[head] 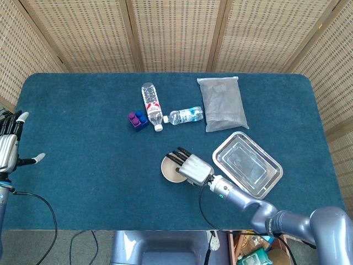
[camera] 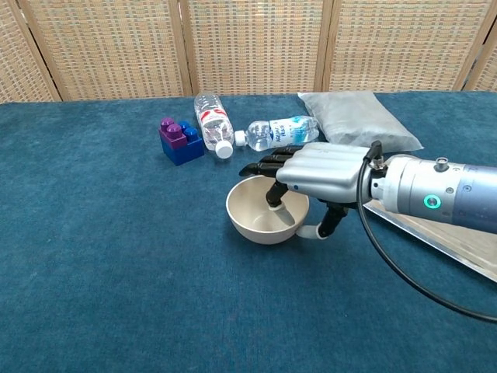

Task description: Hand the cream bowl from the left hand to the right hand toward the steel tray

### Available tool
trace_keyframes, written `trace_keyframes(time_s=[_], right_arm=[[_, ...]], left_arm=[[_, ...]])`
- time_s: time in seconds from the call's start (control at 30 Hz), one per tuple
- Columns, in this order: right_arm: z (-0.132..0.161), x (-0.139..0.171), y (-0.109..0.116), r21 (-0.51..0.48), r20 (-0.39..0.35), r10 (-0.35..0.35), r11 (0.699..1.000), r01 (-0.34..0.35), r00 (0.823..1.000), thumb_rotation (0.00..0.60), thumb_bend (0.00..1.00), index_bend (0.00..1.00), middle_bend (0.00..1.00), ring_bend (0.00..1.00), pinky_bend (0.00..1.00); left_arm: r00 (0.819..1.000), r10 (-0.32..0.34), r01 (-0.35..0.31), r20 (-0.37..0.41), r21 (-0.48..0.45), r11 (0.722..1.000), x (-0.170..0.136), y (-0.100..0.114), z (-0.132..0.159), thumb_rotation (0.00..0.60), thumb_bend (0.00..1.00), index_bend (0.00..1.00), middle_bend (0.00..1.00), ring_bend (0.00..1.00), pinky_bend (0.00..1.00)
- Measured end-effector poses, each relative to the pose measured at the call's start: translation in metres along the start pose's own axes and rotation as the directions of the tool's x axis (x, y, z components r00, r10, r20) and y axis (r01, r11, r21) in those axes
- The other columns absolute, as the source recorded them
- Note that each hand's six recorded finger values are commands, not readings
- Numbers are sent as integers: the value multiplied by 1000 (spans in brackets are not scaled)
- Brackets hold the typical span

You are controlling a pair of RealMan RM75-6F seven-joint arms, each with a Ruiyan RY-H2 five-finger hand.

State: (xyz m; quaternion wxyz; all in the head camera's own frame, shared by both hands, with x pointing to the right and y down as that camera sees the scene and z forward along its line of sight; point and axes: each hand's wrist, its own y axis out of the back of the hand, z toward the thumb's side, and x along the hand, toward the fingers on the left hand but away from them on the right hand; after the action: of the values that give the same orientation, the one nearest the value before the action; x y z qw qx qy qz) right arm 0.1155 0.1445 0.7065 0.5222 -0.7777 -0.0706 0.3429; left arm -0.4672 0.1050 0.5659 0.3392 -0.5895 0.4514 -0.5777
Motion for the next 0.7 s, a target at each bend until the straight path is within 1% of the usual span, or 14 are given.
trace_keyframes(time_s=[0.17,0.3,0.47,0.6,0.7], right_arm=[[0,0,5,-6,-8,-37,999,37,999,600,393,658,0,0,0],[-4,0,11,-15,-6,-69,998,69,998,600,398,660,0,0,0],[-15,8,24,6,11,-102,995,102,995,600,401,660,0,0,0],[-37,22,36,55,53,-117,992,114,992,600,401,660,0,0,0],[-62,38,41,96,108,-108,991,98,988,600,401,660,0,0,0]], left_arm=[[1000,-3,3,0,-1,1000,0,0,0,600,0,0,0,0,0],[1000,-5,5,1,0,1000,0,-1,0,600,0,0,0,0,0],[1000,-12,12,3,2,1000,1,-3,1,600,0,0,0,0,0],[1000,-24,24,3,5,1000,2,-5,1,600,0,0,0,0,0],[999,-32,32,5,8,999,4,-8,1,600,0,0,0,0,0]])
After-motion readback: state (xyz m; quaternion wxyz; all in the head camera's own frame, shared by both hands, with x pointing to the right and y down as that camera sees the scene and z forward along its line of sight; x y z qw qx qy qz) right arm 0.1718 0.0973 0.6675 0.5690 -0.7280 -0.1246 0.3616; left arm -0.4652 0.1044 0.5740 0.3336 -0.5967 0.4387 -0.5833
